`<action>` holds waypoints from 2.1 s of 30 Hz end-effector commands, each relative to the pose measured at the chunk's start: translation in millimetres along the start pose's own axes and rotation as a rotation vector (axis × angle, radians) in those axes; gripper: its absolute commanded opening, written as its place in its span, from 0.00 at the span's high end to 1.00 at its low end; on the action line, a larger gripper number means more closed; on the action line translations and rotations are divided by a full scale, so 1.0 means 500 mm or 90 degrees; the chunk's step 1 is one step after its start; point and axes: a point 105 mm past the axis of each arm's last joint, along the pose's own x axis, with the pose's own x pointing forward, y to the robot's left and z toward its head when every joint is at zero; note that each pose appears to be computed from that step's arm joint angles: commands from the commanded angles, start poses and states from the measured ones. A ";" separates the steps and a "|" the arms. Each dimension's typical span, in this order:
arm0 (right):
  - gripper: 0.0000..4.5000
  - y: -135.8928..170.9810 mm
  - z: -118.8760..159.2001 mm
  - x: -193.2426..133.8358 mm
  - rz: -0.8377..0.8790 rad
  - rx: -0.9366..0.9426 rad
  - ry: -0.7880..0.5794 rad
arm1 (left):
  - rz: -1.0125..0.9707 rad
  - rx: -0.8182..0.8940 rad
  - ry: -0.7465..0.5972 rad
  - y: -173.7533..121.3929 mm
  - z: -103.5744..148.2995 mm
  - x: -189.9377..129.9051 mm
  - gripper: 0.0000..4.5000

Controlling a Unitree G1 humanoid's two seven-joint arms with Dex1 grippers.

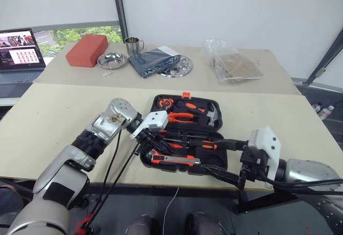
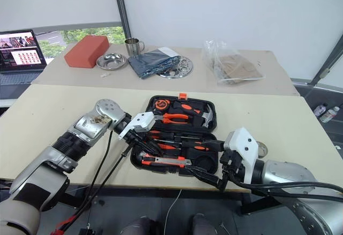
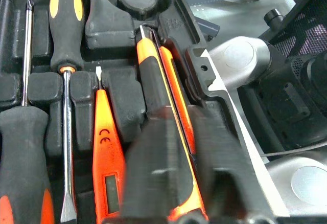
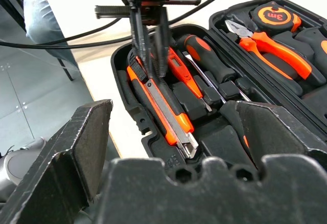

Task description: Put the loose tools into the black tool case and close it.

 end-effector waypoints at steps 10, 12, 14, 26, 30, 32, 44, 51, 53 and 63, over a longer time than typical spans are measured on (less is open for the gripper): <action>0.00 -0.010 0.018 -0.011 -0.027 0.006 -0.021 | 0.001 0.042 0.089 -0.003 -0.058 0.043 0.99; 0.00 -0.014 0.018 -0.014 -0.034 0.009 -0.021 | 0.001 0.039 0.091 -0.002 -0.064 0.048 0.99; 0.00 -0.019 0.016 -0.018 -0.045 0.011 -0.018 | 0.007 0.035 0.089 0.000 -0.066 0.049 0.99; 0.00 -0.085 -0.097 -0.199 -0.253 0.094 0.130 | 0.116 0.042 -0.180 0.005 0.082 -0.073 0.57; 0.00 -0.101 -0.136 -0.272 -0.328 0.119 0.169 | 0.143 0.055 -0.196 -0.010 0.083 -0.101 0.29; 0.00 -0.111 -0.144 -0.291 -0.352 0.122 0.176 | 0.136 0.049 -0.210 -0.017 0.087 -0.106 0.11; 0.00 -0.216 -0.185 -0.213 -0.368 0.089 0.201 | 0.122 0.033 -0.170 -0.023 0.084 -0.086 0.00; 0.12 -0.243 -0.224 -0.165 -0.349 0.097 0.226 | 0.135 0.042 -0.170 -0.024 0.090 -0.084 0.00; 0.24 -0.251 -0.229 -0.157 -0.349 0.095 0.223 | 0.139 0.041 -0.166 -0.023 0.086 -0.085 0.00; 0.98 -0.221 -0.131 -0.126 -0.240 0.048 0.110 | 0.143 0.048 -0.150 -0.028 0.073 -0.079 0.00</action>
